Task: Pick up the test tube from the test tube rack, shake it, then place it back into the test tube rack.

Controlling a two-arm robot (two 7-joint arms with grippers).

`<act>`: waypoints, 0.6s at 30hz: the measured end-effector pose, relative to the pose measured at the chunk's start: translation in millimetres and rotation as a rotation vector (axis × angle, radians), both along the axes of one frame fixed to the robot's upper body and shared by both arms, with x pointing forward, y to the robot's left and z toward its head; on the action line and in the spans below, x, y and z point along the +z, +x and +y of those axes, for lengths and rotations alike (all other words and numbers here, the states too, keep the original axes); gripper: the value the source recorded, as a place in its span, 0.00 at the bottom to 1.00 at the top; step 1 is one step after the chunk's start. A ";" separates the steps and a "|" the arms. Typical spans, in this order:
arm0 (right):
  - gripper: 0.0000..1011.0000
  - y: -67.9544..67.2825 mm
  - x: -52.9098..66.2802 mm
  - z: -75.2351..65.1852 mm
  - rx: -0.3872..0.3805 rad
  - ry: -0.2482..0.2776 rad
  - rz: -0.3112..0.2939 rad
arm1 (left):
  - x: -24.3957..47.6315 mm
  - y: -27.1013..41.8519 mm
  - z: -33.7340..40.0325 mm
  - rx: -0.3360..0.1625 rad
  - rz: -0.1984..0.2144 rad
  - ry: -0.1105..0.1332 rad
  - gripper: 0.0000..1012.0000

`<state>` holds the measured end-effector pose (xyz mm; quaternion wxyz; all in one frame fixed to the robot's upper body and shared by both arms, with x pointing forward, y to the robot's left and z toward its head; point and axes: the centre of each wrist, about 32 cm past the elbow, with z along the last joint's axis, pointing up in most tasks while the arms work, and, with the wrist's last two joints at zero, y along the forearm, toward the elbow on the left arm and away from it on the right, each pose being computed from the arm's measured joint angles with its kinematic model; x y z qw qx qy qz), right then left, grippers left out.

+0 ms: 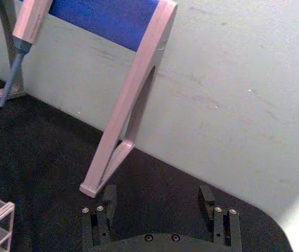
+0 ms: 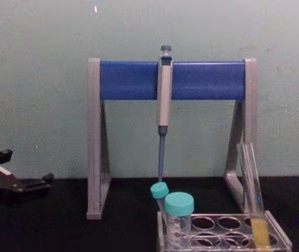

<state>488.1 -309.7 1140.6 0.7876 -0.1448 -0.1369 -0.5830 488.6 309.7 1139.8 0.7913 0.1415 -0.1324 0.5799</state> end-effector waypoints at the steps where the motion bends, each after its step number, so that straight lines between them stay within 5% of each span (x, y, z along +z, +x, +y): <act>1: 0.99 -0.1 0.4 -0.1 -0.003 -0.002 -0.003 | 0.0 0.0 0.0 0.000 0.000 0.000 0.99; 8: 0.99 -2.5 3.1 -3.2 -0.002 0.003 -0.032 | 0.0 0.0 0.0 0.000 0.000 0.000 0.99; 18: 0.99 -14.5 12.8 -17.5 0.108 0.046 -0.072 | 0.0 0.0 0.0 0.000 0.000 0.000 0.99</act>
